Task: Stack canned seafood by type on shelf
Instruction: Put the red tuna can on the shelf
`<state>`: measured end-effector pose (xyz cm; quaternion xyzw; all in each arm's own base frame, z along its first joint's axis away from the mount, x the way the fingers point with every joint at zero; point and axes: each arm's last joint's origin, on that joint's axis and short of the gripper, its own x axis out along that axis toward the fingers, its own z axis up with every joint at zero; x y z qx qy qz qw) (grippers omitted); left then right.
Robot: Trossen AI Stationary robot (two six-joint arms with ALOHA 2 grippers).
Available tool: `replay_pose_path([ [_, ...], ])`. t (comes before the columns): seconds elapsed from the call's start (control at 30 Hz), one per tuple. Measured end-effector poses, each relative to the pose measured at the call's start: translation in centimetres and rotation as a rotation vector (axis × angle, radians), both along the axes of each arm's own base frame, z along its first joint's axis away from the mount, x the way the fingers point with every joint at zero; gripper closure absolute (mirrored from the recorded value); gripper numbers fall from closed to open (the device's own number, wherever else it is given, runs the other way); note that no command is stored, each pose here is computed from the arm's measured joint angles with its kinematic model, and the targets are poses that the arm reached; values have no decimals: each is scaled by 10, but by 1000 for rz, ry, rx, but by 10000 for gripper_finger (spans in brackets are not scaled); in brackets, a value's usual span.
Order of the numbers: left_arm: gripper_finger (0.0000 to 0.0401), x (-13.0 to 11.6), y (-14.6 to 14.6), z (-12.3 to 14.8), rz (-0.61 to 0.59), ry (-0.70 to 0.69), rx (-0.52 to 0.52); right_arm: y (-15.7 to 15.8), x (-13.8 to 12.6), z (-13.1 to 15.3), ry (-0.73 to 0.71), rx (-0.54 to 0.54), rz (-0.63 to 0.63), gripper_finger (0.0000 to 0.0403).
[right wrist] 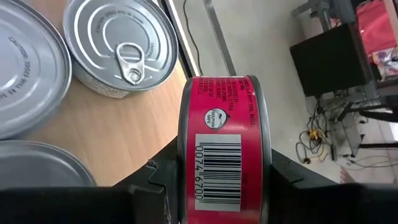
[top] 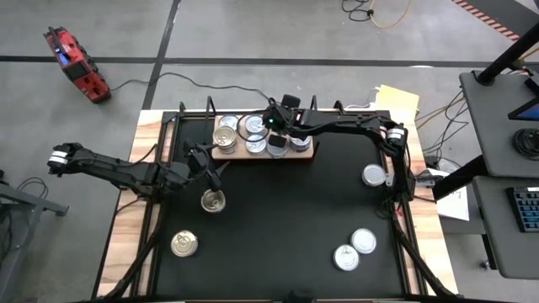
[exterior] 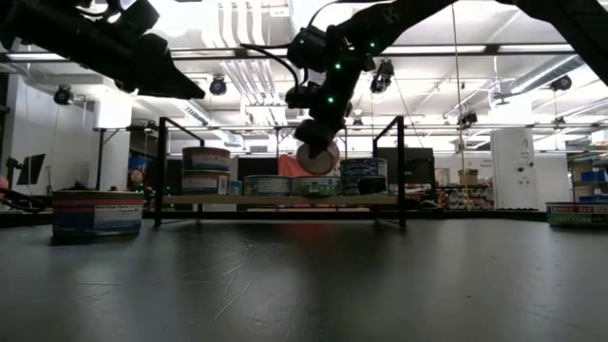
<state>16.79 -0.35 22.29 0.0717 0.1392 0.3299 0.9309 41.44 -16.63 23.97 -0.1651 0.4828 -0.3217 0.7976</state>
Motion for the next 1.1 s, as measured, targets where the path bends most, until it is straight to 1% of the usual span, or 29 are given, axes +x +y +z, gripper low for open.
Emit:
replay_pose_path([
  [0.13, 78, 0, 0, 1, -2, 5, 1, 0, 0, -1, -16, 15, -14, 268],
  [0.37, 78, 0, -3, 2, -16, -1, -3, 1, -3, -9, -13, 34, -34, 276],
  [0.53, 78, 0, -3, 2, -16, -1, -2, 2, -5, -16, 1, 39, -36, 263],
  [0.7, 78, 0, -3, 2, -16, 0, -2, 2, -3, -21, 4, 34, -28, 276],
  [0.8, 78, 0, -3, 2, -16, 2, -2, 1, -2, -23, 7, 25, -17, 276],
  [1.0, 78, 0, -3, 2, -17, 3, -2, 1, -2, -24, -2, 29, -23, 247],
  [1.1, 78, 0, -3, 2, -17, 3, -2, 1, -2, -24, 0, 31, -22, 252],
])
